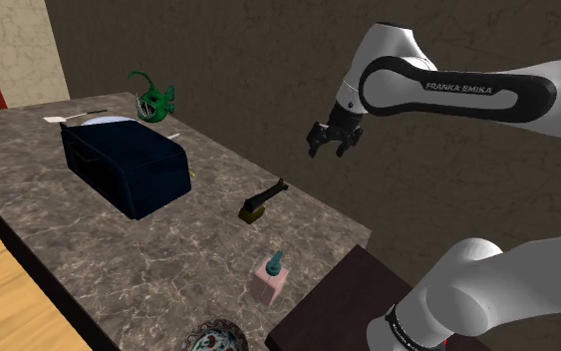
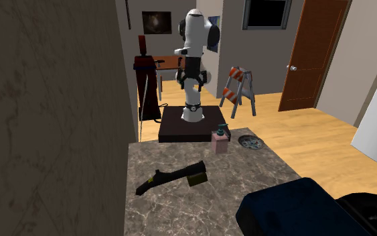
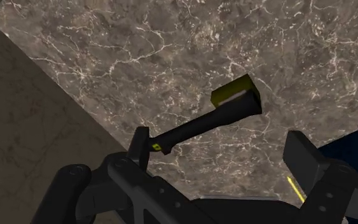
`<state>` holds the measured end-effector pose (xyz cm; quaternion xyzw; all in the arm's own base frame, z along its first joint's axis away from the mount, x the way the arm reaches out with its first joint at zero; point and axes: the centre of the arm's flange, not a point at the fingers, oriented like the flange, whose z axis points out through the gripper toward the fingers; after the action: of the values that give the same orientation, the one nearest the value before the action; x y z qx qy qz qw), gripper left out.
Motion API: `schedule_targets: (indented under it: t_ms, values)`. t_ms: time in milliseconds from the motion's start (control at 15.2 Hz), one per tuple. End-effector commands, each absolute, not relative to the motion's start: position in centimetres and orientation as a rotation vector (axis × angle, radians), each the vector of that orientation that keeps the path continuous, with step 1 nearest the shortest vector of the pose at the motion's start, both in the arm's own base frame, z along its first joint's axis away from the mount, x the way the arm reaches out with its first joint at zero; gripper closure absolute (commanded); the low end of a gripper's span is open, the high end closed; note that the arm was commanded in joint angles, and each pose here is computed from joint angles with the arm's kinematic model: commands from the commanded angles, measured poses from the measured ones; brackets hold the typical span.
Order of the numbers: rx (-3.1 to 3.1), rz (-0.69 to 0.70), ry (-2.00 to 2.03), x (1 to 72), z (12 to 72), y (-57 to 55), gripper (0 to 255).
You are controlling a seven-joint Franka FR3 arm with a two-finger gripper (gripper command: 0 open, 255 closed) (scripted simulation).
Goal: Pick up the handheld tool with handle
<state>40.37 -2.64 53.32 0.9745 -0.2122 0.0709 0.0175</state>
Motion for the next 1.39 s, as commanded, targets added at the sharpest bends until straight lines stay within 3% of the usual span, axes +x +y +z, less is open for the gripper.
schedule_targets:
  t_ms: [0, 1320]
  values:
    - [3.008, 0.215, -0.753, 42.4, 51.3, -2.7, 0]
    - [2.674, 0.128, -1.592, 59.0, 31.2, -8.7, 0]
